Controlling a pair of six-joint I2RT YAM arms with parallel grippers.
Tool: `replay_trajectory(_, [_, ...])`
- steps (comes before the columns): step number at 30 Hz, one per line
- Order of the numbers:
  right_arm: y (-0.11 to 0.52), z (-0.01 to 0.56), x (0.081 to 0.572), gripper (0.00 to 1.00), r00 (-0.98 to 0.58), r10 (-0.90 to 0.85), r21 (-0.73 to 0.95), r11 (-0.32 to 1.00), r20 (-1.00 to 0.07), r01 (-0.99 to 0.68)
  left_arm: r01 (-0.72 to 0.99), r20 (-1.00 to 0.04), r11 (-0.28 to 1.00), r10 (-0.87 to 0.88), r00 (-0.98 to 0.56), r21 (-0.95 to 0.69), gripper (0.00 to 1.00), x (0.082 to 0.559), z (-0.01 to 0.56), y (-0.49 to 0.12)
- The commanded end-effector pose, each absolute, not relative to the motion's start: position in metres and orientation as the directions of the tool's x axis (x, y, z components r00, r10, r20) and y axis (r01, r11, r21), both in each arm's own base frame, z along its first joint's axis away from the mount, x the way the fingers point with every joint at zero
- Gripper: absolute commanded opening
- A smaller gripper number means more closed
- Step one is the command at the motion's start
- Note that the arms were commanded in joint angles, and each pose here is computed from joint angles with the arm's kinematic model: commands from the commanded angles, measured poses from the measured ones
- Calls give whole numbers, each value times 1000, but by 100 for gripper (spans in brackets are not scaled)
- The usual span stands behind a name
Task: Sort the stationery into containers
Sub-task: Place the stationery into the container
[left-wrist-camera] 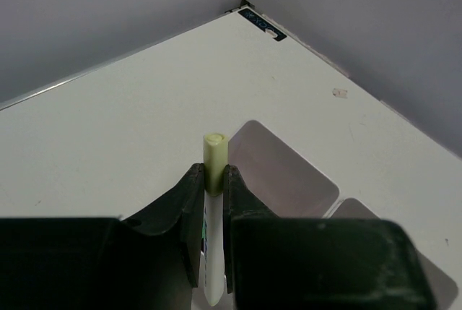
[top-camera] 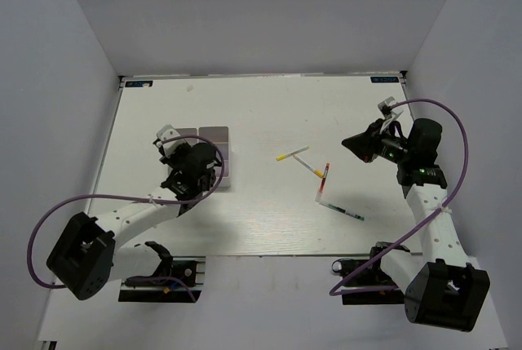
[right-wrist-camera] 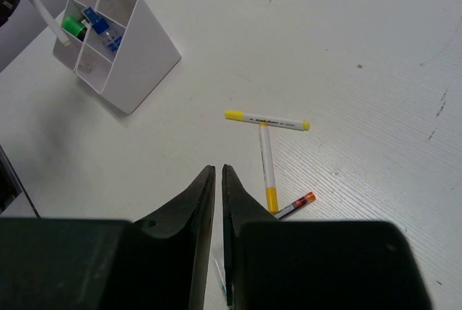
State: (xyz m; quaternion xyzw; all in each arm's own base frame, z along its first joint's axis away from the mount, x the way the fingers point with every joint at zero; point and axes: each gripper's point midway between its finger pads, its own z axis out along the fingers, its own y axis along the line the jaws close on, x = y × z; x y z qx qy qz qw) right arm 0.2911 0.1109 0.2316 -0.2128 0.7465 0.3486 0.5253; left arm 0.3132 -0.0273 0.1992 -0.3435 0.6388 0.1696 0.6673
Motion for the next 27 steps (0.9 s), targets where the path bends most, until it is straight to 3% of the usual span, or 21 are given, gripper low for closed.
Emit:
replay_trajectory(1, [111,241,291,15,-310,39,259,656,-950,-709,-686,-966,681,-217,142,-255,0,315,190,-23])
replay_trajectory(11, [113,236,293,32,-327,39,273,646,-944,-712,-724,-970,652,-223,98,-223,0,308,167,-20])
replay_trajectory(13, [112,235,293,39,-333,42,280,648,-942,-708,-722,-959,642,-256,117,-260,13,310,165,-22])
replay_trajectory(15, [113,234,293,44,-339,42,285,645,-940,-709,-733,-967,641,-241,89,-227,34,306,160,-20])
replay_trajectory(17, [112,234,294,51,-318,21,255,646,-948,-720,-735,-968,644,-239,71,-213,46,306,157,-20])
replay_trajectory(18, [112,232,295,52,-322,19,257,647,-947,-718,-734,-966,642,-245,77,-221,56,307,159,-21])
replay_trajectory(27, [117,222,299,53,-306,-64,211,591,-950,-779,-678,-943,682,-330,46,-272,83,308,189,-39])
